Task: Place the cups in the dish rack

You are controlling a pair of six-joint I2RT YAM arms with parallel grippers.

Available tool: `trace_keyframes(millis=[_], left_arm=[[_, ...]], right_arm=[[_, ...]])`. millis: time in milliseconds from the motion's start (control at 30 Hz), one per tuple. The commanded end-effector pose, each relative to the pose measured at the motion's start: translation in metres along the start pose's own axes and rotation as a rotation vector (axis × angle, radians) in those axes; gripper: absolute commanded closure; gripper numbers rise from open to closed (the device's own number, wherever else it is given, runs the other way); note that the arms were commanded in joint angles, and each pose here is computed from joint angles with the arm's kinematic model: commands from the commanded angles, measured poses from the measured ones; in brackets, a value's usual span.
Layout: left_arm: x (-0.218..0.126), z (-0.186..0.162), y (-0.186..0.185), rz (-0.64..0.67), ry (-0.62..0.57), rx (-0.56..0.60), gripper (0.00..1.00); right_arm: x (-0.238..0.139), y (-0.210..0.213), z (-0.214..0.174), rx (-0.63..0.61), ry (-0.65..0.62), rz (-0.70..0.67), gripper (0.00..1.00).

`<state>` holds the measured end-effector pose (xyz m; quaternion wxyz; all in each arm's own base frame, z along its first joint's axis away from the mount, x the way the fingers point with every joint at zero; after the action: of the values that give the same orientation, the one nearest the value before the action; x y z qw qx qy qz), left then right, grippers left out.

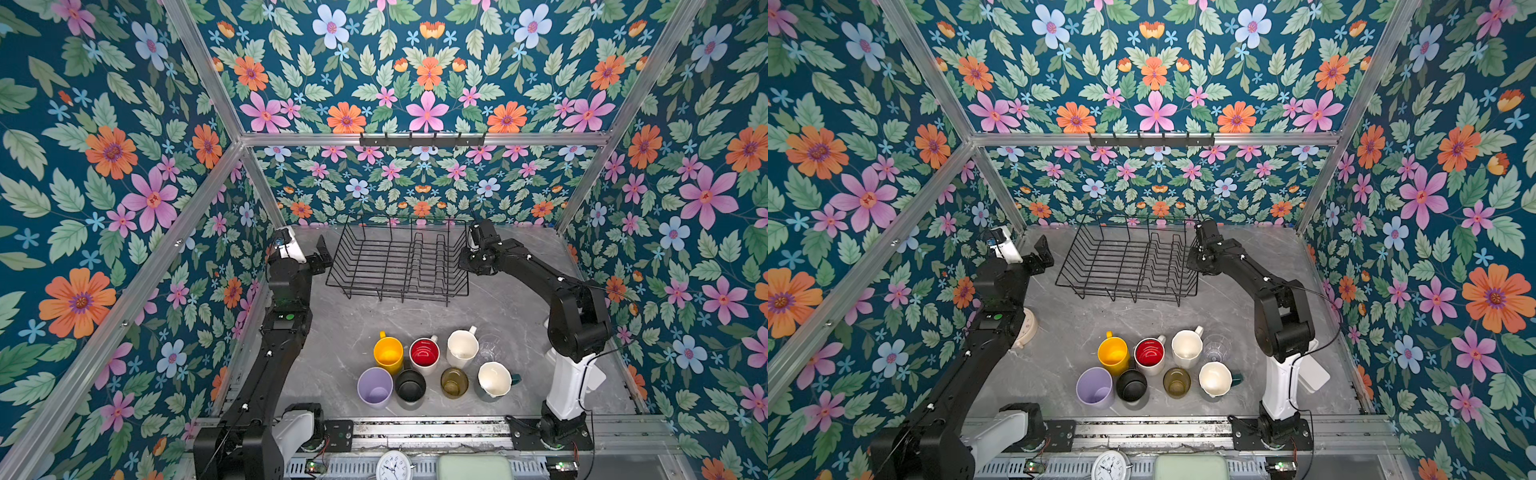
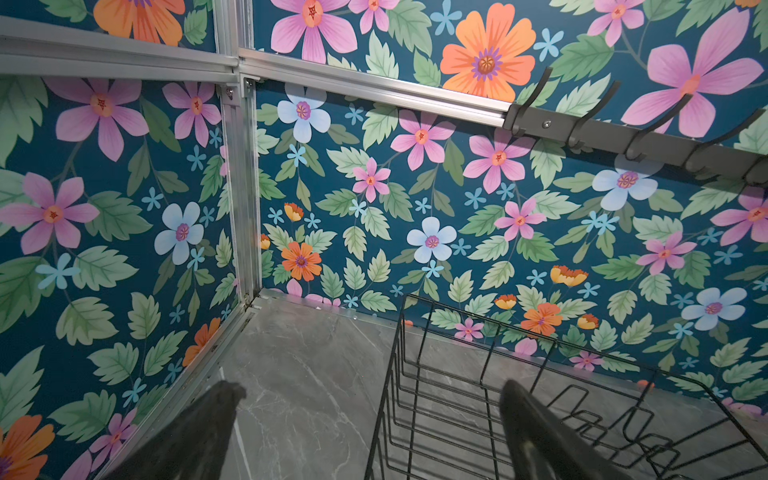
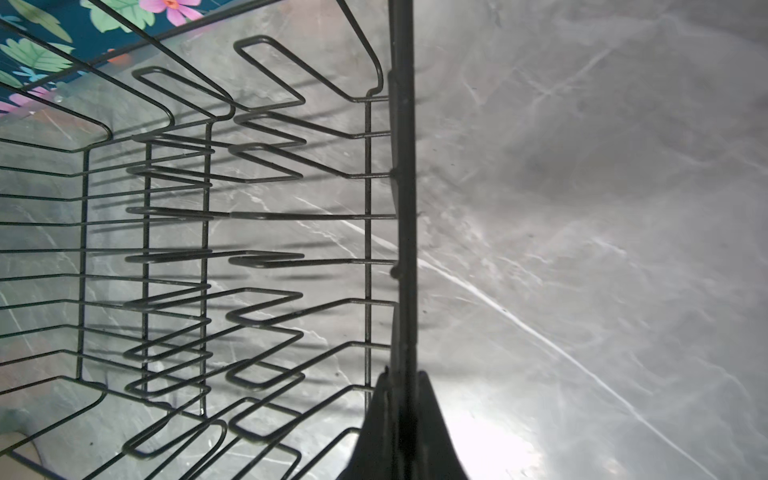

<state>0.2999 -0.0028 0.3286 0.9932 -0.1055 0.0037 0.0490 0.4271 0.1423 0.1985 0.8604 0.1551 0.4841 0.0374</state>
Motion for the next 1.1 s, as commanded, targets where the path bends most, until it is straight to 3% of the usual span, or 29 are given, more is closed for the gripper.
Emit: trace_keyframes(millis=[0, 667, 1067], left_arm=[[0.000, 0.002, 0.000, -0.005, -0.010, -0.008, 0.00], [0.000, 0.003, 0.000, -0.007, -0.012, -0.019, 0.00], [-0.001, 0.003, 0.000, -0.007, -0.014, -0.024, 0.00]], right_arm=[[-0.007, -0.014, 0.004, -0.062, -0.035, -0.022, 1.00], [-0.018, -0.047, -0.018, -0.259, 0.030, -0.020, 1.00], [-0.020, -0.066, -0.020, -0.204, 0.041, -0.056, 1.00]])
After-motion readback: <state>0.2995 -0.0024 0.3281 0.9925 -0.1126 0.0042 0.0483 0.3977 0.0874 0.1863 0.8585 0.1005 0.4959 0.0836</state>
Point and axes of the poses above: each gripper's point midway between its finger pads, its own x axis out along the fingers, its own y axis along the line the jaws close on, z = x × y, the point moved 9 cm from there along -x, back along the fingers, and after that the axes turned 1 degree about -x, right-handed, at the moved point
